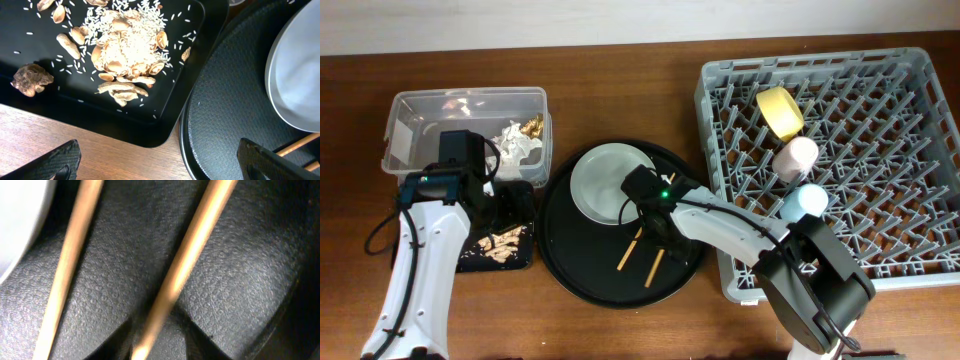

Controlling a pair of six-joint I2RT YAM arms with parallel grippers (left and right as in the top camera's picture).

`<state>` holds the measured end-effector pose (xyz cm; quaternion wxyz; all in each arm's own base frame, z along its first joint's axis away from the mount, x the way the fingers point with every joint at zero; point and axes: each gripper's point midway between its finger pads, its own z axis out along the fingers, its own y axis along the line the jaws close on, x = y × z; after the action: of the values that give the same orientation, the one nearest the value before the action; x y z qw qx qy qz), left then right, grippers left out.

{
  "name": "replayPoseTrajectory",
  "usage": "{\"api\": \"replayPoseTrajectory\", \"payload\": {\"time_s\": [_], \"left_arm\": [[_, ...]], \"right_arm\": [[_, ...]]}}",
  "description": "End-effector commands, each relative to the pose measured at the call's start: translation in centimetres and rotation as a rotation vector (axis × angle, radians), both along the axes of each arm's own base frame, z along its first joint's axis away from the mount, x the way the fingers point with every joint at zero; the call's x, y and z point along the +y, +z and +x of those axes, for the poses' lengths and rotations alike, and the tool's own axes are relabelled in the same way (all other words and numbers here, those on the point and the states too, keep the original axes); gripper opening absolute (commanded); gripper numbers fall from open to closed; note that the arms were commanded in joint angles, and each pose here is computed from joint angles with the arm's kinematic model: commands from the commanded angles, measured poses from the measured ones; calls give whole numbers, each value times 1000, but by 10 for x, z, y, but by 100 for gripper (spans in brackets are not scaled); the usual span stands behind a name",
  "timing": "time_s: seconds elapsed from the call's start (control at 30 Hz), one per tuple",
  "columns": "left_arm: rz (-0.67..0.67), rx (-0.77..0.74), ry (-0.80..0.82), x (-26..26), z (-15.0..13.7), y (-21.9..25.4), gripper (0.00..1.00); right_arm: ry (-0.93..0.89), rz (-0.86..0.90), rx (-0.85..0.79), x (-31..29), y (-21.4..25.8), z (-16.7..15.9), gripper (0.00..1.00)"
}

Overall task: Sort waste into correct bins and load items into the dishwasher rack
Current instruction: 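Grasp one chopstick with the right gripper and place it in the rack, then grasp the second chopstick with the right gripper and place it in the rack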

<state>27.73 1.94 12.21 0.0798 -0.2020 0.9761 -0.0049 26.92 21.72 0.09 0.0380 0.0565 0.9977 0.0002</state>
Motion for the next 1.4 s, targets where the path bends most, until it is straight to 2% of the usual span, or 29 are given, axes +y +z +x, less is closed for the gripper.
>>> {"api": "replayPoseTrajectory", "payload": {"time_s": [0.0, 0.17, 0.3, 0.4, 0.5, 0.57, 0.7, 0.9, 0.93, 0.97, 1.03, 1.17, 1.23, 1.37], "left_arm": [[8, -12, 12, 2, -1, 5, 99], [8, -9, 12, 2, -2, 4, 99], [8, -8, 12, 2, -2, 4, 99], [9, -8, 13, 2, -2, 4, 99], [8, -9, 12, 2, -2, 4, 99], [9, -9, 13, 2, -2, 4, 99], [9, -9, 11, 2, -2, 4, 99], [8, -9, 10, 1, -2, 4, 99], [8, -9, 11, 1, -2, 4, 99], [8, -9, 11, 1, -2, 4, 99], [8, -9, 10, 1, -2, 4, 99], [9, -10, 10, 1, -2, 4, 99], [9, -10, 10, 2, -2, 4, 99], [8, -10, 11, 1, -2, 4, 99]], "right_arm": [[-7, -14, 42, -3, -11, -8, 21], [-6, -4, 33, 1, -5, -4, 4], [-1, 40, -27, 7, 30, 12, 4], [39, 72, -93, -9, 82, 34, 4], [154, 55, -146, -50, 141, 51, 4], [158, 28, -136, -86, 155, 58, 4], [127, -8, -64, -137, 138, 59, 4], [228, 18, -14, -137, 102, 47, 4], [228, 23, -16, -136, 101, 47, 9], [228, 23, -20, -136, 101, 48, 29], [227, 24, -26, -135, 101, 50, 38], [163, 49, -48, -130, 122, 54, 40], [188, 93, -95, -106, 140, 59, 42], [245, 133, -95, -46, 138, 41, 48]]}}
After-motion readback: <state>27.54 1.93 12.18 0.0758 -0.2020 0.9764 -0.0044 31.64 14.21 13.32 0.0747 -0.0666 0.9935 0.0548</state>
